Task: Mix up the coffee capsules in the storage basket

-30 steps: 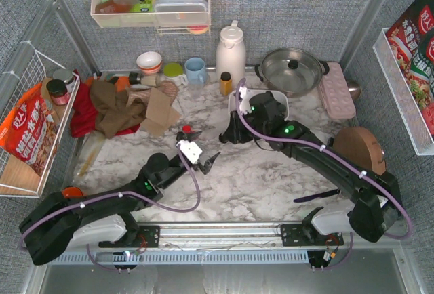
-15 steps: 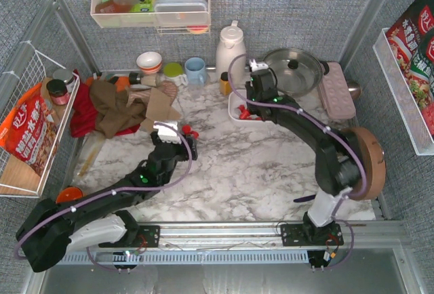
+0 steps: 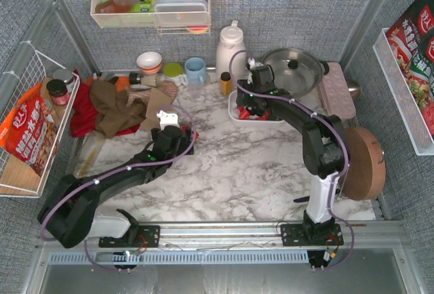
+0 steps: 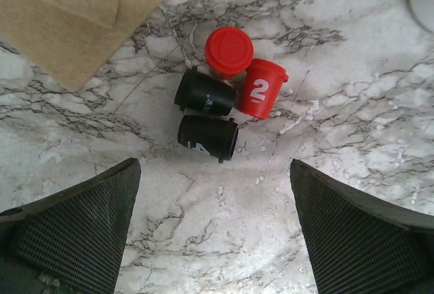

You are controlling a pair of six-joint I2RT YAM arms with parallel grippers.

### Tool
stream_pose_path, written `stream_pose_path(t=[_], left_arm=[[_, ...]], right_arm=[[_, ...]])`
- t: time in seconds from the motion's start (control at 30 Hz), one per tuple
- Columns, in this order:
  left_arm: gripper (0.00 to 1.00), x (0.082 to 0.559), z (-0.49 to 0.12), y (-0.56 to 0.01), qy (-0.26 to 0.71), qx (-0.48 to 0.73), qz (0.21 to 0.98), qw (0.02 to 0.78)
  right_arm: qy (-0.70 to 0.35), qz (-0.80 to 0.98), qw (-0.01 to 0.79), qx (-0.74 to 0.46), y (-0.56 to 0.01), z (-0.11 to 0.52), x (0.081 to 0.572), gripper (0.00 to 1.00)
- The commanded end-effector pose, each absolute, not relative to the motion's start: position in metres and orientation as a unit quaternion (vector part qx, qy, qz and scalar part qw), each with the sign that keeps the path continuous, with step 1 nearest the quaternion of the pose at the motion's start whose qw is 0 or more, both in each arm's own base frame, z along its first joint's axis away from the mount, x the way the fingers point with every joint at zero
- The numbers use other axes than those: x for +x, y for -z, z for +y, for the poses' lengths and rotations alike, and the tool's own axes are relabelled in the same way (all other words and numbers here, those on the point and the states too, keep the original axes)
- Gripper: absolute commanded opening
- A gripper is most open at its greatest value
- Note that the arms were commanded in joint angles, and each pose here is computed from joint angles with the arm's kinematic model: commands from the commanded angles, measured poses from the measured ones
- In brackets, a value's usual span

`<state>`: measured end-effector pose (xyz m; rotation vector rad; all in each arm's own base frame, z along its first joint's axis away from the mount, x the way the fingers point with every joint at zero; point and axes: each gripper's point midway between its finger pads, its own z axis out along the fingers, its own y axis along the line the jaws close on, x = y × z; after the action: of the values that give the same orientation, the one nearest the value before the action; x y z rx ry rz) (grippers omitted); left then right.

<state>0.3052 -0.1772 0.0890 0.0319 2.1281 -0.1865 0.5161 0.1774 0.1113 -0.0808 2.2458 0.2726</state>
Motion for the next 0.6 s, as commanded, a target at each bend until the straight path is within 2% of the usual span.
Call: stream_pose_path(t=[0.0,0.13,0.27,0.57], left_arm=[[0.99,0.309,-0.176,-0.071,0.064,0.024,0.891,0.449],[0.86,0.319,-0.166,-0.056,0.036,0.012,0.903,0.429],[0.80,0.327,-0.172,-0.049,0.047,0.006,0.907,0.418],[0.78,0.337,-0.185,-0.046,0.070,0.038,0.912,0.402]], right_arm=[[-0.129,0.891,0.434,-0.026,-0.129,0.174,0.498,0.66],[-0.137,0.895,0.425,-0.026,-0.137,0.166,0.463,0.67],[-0.150,0.904,0.400,-0.038,-0.129,0.165,0.432,0.67],[-0.195,0.904,0.375,-0.065,-0.138,0.184,0.404,0.67]])
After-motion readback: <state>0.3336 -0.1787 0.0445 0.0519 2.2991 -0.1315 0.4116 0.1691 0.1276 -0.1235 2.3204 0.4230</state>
